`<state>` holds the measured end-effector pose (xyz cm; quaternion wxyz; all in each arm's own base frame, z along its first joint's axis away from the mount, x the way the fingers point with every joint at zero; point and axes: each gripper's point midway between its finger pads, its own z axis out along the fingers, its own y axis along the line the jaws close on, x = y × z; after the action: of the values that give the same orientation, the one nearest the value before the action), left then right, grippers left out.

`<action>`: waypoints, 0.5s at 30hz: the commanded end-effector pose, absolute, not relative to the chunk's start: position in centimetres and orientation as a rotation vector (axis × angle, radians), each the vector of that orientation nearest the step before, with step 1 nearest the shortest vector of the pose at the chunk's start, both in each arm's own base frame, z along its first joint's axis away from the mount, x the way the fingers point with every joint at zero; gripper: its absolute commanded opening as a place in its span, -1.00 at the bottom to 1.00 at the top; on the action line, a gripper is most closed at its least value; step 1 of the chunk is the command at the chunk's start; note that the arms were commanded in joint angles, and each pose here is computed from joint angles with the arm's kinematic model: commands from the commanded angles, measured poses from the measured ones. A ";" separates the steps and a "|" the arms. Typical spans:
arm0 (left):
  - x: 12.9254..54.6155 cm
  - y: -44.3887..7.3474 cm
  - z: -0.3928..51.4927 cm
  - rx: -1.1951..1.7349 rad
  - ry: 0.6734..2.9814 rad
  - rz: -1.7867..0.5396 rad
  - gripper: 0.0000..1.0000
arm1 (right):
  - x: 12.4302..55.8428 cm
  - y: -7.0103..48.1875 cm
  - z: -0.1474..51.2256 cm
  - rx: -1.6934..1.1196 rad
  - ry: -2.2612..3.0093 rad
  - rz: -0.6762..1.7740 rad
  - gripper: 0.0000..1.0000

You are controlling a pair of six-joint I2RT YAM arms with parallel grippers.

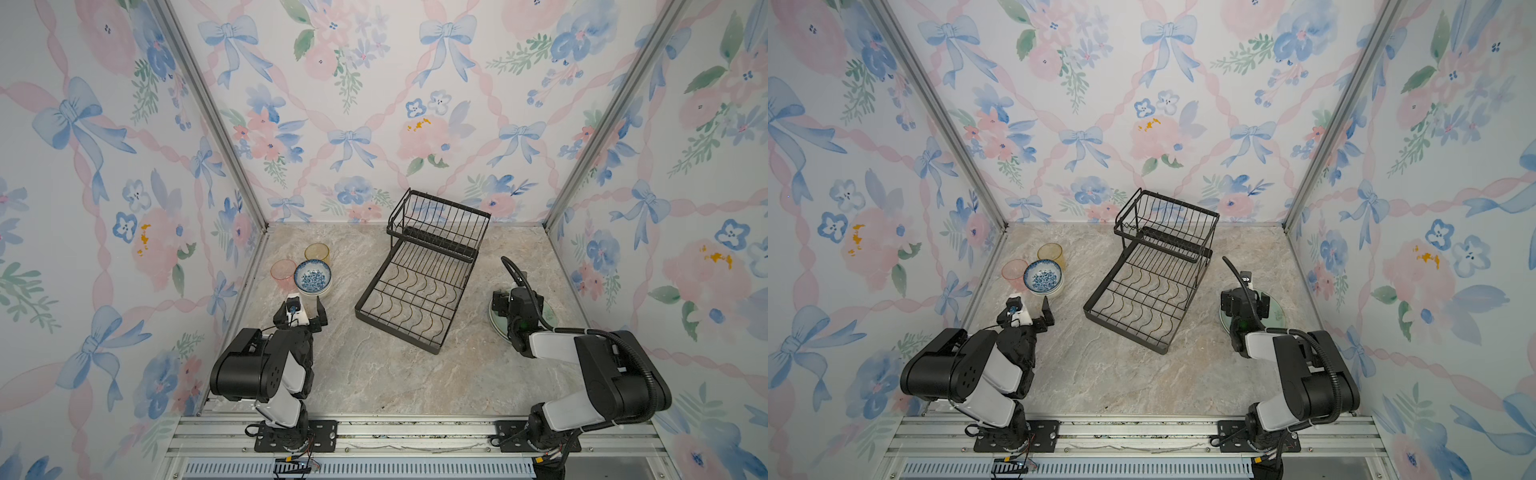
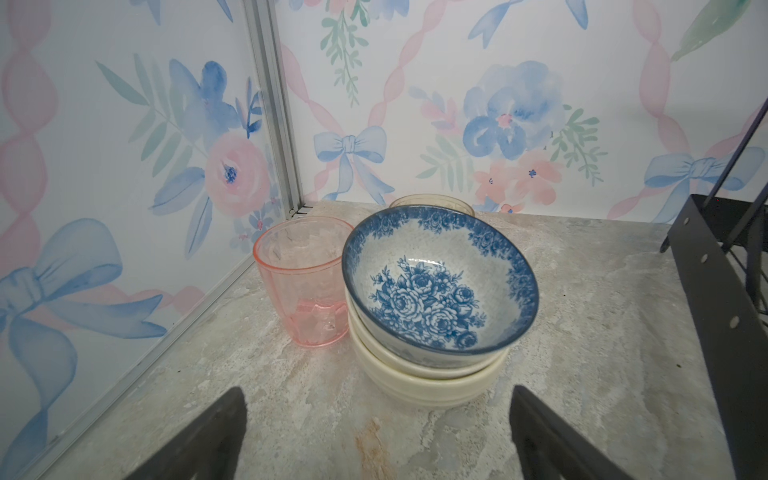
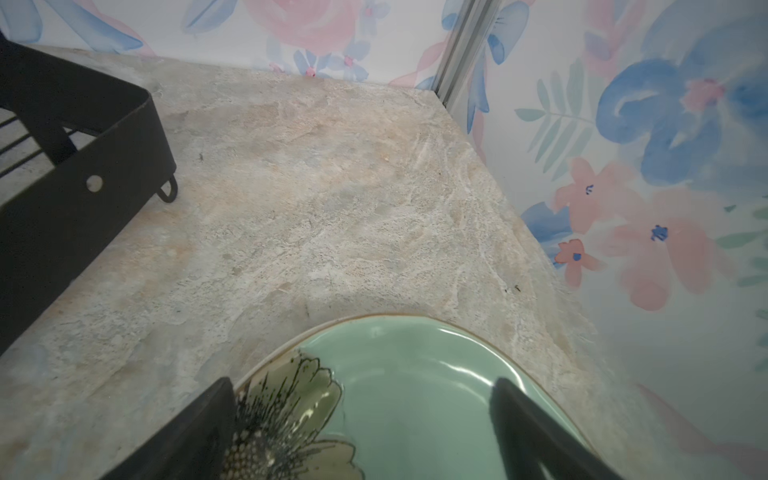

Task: Unload the mixed dishes from the dish rack

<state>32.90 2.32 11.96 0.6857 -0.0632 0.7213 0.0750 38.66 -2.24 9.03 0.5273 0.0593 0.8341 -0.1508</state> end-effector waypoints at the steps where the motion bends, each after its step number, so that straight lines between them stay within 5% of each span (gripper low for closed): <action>1: 33.1 2.1 13.3 -0.123 1.565 0.165 0.96 | 39.5 -1.3 10.0 0.118 1.924 -0.202 0.94; 15: 36.2 1.3 11.8 -0.096 1.684 0.257 0.96 | 39.6 -1.0 9.9 0.101 1.882 -0.179 0.94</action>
<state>35.71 0.91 13.02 0.6866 -0.0449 0.7201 0.0891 39.53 -0.95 9.69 0.5753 0.0387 0.8127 -0.0841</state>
